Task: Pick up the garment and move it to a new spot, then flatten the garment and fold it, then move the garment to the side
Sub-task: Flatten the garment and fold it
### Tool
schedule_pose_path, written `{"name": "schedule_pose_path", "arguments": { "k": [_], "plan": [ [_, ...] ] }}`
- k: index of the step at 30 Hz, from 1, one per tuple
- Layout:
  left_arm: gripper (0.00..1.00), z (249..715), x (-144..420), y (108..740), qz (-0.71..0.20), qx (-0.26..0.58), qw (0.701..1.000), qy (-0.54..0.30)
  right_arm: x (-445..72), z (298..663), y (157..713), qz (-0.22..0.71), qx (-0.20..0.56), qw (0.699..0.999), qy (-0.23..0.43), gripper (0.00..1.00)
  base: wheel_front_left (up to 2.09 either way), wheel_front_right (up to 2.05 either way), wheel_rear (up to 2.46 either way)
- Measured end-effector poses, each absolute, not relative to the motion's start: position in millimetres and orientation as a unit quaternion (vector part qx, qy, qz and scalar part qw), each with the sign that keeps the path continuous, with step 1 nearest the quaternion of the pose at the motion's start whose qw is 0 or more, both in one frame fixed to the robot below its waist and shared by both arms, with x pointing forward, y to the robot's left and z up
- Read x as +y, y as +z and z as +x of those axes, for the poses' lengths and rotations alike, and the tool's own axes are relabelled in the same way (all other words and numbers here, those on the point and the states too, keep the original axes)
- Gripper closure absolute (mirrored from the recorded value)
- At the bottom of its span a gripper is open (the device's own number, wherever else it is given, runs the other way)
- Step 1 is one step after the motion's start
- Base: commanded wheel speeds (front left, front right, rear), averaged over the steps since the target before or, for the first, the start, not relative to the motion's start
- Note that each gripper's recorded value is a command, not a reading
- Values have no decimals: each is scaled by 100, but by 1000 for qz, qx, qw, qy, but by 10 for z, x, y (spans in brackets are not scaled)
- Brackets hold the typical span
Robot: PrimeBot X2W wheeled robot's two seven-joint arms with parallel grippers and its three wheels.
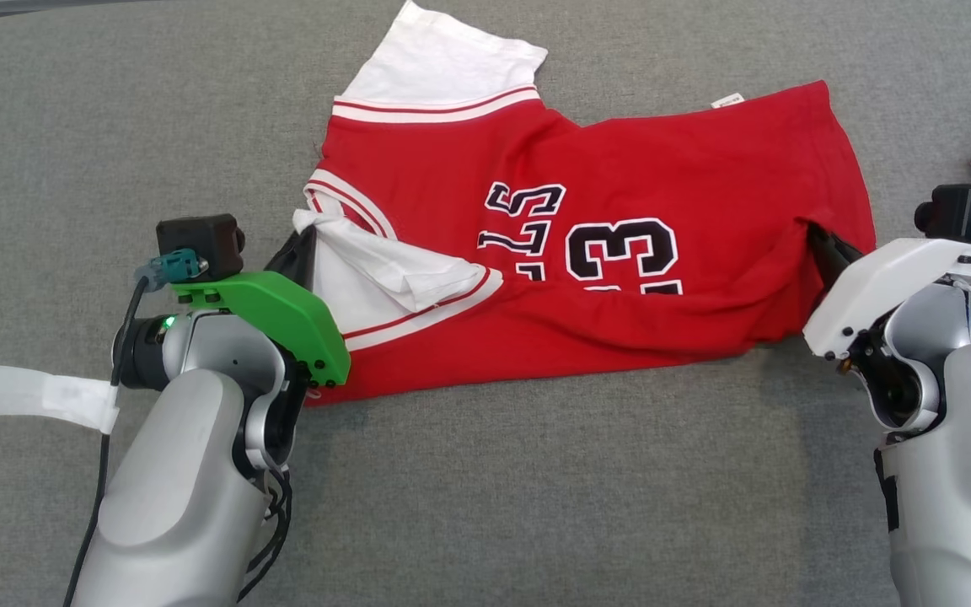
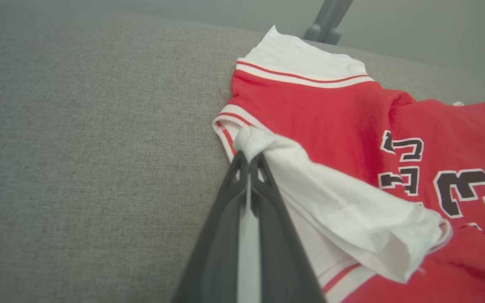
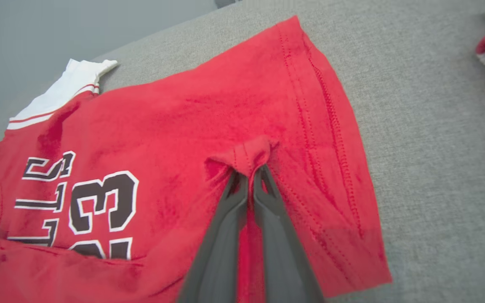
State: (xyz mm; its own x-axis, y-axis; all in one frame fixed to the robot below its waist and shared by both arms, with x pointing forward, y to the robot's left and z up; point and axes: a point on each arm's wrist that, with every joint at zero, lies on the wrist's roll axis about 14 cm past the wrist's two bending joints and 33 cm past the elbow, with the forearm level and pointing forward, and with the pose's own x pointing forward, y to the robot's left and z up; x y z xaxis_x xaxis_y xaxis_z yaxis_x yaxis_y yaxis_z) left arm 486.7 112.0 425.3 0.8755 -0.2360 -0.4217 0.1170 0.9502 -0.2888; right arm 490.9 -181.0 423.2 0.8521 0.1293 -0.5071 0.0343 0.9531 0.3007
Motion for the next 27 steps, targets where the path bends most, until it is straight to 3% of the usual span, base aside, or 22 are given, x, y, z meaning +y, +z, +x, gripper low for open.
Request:
{"name": "schedule_pose_path", "arguments": {
  "k": [14, 15, 16, 17, 27],
  "plan": [
    [100, 4744, 1099, 4131, -128, 252, 955, -93, -1804, 5013, 4525, 154, 195, 968, 26, 100, 0, 0, 0],
    [81, 4738, 1096, 4121, -127, 253, 954, -94, -1811, 5009, 4518, 154, 196, 968, 25, 71, 0, 0, 0],
    [22, 4742, 1096, 4129, -124, 249, 956, -95, -1798, 5008, 4521, 152, 192, 969, 27, 0, 0, 0, 0],
    [0, 4746, 1092, 4137, -121, 245, 957, -97, -1785, 5006, 4514, 152, 193, 969, 29, 0, 0, 0, 0],
    [0, 4546, 1185, 4131, -78, 232, 965, -95, -2000, 4738, 4345, 92, 246, 965, -3, 0, 0, 0, 0]
  ]
}}
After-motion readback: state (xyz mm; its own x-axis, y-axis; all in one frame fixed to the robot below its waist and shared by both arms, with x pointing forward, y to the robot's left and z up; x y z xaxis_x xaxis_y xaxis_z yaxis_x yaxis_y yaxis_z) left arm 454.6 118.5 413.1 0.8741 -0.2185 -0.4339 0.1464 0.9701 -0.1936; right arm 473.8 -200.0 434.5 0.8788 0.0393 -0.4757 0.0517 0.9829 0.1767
